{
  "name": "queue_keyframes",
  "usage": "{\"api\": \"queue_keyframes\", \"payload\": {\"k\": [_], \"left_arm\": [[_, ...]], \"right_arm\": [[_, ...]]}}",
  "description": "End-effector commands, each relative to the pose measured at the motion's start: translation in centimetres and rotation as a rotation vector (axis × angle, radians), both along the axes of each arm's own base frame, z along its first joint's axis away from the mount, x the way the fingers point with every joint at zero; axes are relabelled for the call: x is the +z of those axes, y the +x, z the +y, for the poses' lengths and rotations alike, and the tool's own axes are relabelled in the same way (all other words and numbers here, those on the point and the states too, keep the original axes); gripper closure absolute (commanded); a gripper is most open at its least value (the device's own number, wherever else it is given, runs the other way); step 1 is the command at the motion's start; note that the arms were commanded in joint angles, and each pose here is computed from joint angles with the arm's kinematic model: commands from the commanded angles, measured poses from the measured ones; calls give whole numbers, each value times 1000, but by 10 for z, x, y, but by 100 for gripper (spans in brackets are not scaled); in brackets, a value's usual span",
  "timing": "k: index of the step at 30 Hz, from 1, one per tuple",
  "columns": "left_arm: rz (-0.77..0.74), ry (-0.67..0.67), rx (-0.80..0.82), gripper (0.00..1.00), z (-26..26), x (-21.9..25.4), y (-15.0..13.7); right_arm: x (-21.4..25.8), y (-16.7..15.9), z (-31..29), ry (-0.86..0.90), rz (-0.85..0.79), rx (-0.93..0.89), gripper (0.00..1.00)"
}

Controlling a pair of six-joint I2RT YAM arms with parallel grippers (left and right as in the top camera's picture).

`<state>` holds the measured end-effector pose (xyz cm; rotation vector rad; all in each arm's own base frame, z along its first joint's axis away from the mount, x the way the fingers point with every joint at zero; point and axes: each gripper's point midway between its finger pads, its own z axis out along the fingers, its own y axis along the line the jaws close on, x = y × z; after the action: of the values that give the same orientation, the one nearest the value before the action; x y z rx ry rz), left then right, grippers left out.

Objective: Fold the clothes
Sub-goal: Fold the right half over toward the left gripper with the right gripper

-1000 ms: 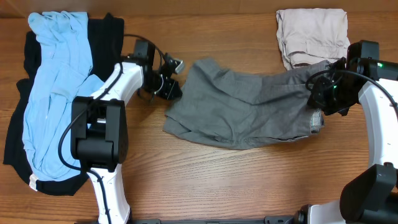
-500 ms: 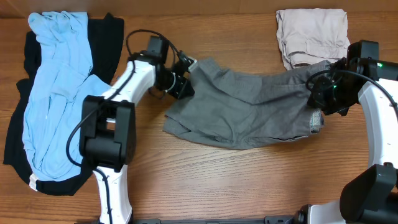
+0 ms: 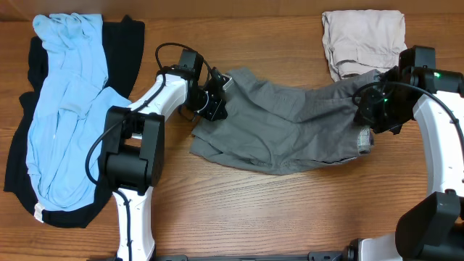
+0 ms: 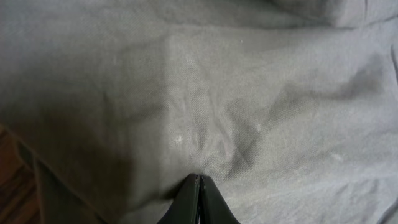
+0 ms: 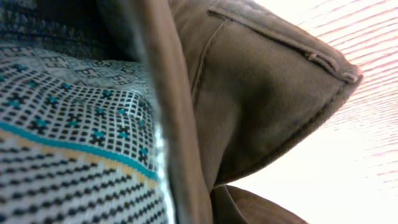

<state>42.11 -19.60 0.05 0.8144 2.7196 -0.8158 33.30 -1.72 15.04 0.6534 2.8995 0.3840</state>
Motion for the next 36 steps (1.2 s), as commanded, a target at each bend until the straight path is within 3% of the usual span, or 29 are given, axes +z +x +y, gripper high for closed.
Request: {"api": "queue_keyframes", "payload": {"k": [1, 12, 22, 31, 36], "left_arm": [[89, 119, 57, 96, 16, -52, -9], [88, 113, 79, 96, 10, -52, -7], [91, 109, 95, 96, 6, -51, -5], [118, 115, 124, 96, 9, -48, -6], [154, 173, 171, 96, 29, -29, -2]], "right_arm": [[14, 12, 18, 40, -52, 21, 96], [34, 42, 133, 159, -187, 114, 96], [45, 62, 215, 154, -325, 6, 96], [-12, 72, 244, 146, -223, -35, 96], [-18, 77, 248, 155, -225, -32, 96]]}}
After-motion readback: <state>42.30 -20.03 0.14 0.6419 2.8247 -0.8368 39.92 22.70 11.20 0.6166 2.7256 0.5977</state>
